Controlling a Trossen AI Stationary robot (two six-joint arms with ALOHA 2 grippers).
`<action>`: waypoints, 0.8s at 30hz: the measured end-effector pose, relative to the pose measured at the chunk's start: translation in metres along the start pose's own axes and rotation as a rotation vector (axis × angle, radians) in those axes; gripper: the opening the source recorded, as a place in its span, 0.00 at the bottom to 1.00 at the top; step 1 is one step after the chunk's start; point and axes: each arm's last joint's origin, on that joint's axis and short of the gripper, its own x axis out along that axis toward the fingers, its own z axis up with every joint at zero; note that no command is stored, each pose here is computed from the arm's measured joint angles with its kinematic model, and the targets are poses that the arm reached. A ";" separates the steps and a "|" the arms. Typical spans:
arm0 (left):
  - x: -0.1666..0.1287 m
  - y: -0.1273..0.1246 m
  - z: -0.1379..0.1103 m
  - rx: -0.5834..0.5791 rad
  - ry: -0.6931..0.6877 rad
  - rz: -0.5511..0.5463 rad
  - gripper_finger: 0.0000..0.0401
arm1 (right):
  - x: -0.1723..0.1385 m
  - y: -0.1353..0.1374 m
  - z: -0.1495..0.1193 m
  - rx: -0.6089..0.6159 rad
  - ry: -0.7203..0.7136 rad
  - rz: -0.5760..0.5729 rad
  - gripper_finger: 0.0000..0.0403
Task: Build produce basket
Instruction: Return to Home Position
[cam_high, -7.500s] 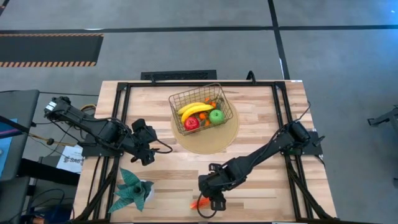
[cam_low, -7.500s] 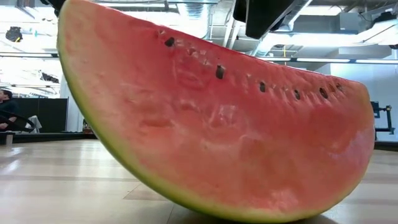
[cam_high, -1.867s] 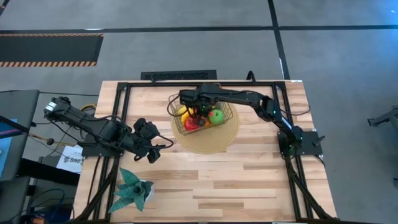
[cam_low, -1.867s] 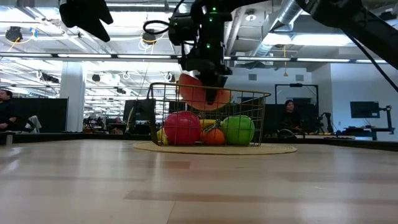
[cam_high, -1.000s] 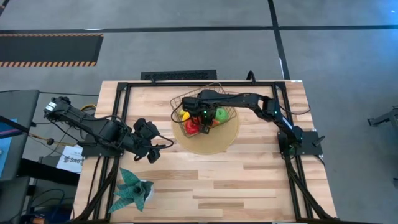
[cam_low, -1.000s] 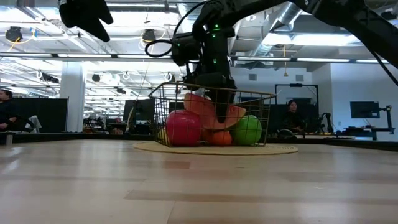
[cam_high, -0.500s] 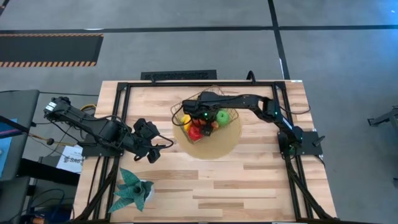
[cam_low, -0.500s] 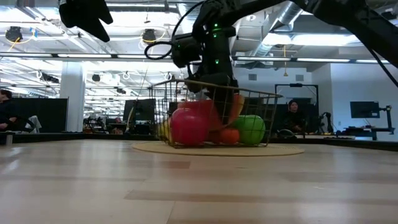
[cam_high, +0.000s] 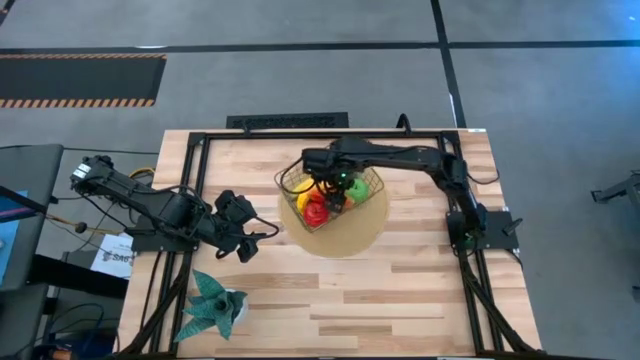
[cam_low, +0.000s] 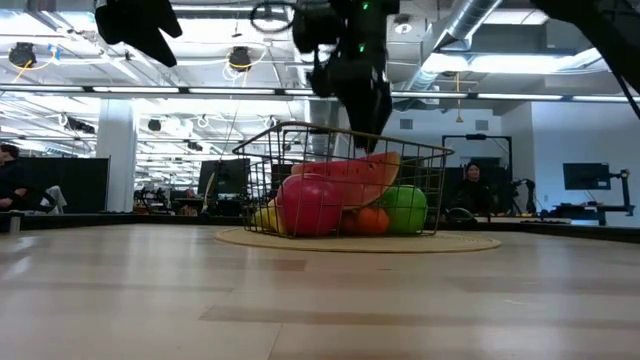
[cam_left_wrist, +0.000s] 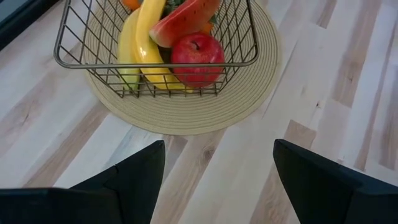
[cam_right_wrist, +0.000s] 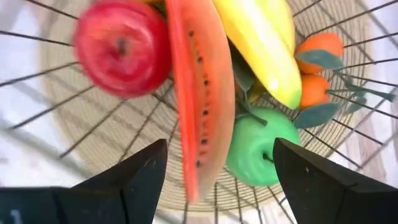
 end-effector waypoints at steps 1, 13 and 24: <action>0.000 0.000 0.000 0.000 0.000 0.001 0.71 | -0.006 0.000 -0.002 0.009 -0.017 0.003 0.76; 0.000 0.000 0.000 0.102 -0.004 0.008 0.71 | -0.090 -0.012 -0.041 0.049 -0.243 -0.076 0.54; -0.002 0.008 0.000 0.273 -0.003 0.055 0.47 | -0.185 -0.036 -0.131 0.189 -0.485 -0.156 0.03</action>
